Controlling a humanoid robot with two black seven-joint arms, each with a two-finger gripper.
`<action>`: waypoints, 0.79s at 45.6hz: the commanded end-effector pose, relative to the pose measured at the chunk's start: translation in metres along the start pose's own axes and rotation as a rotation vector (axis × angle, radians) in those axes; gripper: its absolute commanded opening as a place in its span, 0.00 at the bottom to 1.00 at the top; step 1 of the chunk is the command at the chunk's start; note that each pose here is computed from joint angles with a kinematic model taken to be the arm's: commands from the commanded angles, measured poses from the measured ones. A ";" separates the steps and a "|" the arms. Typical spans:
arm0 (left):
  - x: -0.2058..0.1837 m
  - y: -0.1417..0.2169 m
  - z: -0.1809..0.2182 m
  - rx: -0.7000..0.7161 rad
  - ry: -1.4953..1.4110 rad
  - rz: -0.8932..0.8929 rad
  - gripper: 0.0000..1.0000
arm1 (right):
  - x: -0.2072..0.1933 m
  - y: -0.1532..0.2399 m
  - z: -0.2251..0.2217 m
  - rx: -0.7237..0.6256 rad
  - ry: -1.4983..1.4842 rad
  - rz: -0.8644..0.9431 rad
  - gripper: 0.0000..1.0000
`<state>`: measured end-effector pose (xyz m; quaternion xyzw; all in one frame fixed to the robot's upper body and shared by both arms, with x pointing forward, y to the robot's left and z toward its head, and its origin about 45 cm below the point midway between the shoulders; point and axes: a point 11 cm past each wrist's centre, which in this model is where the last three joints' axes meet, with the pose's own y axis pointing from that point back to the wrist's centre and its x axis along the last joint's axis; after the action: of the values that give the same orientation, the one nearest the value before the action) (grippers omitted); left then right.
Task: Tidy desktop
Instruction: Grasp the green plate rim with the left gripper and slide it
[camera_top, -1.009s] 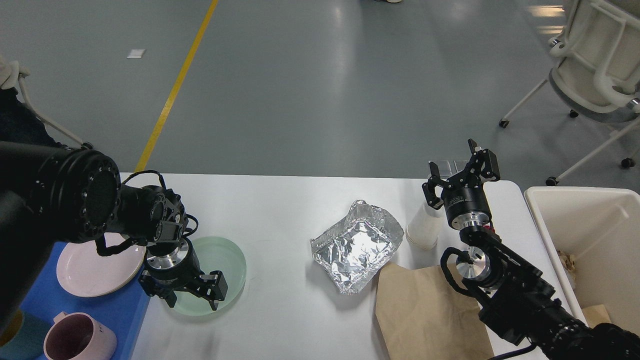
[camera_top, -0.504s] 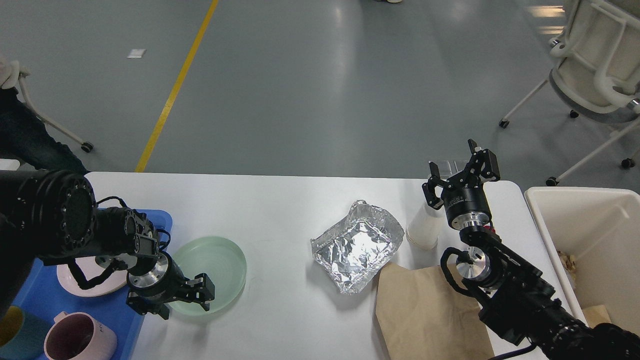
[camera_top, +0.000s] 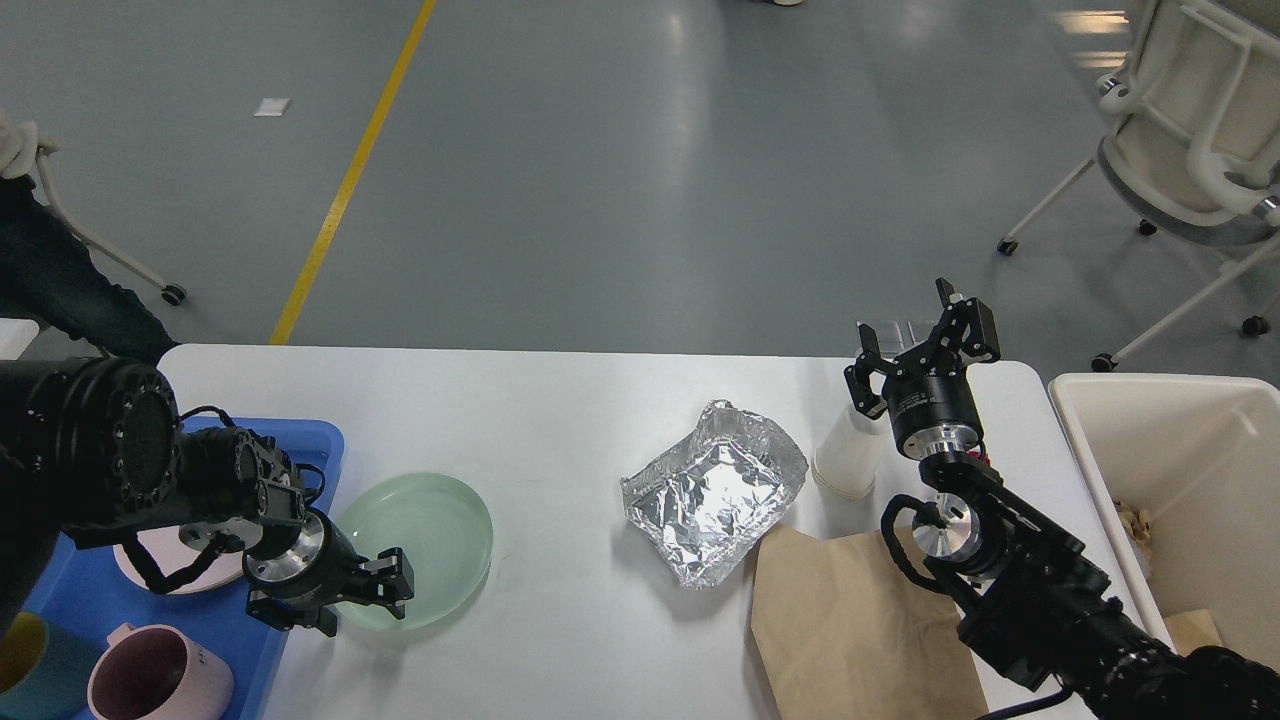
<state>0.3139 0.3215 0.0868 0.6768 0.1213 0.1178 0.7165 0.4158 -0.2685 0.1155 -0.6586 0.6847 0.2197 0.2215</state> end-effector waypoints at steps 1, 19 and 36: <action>-0.004 -0.006 0.001 -0.011 0.006 -0.011 0.70 | 0.000 0.000 0.000 -0.001 0.001 -0.001 1.00; -0.001 -0.007 0.001 -0.020 0.011 0.001 0.70 | 0.000 0.000 0.000 0.000 0.000 0.000 1.00; 0.001 -0.011 -0.013 -0.031 0.079 0.040 0.69 | 0.000 0.000 0.000 0.000 0.000 0.000 1.00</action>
<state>0.3118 0.3334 0.0787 0.6675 0.1298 0.1467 0.7184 0.4158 -0.2686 0.1155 -0.6584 0.6850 0.2196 0.2213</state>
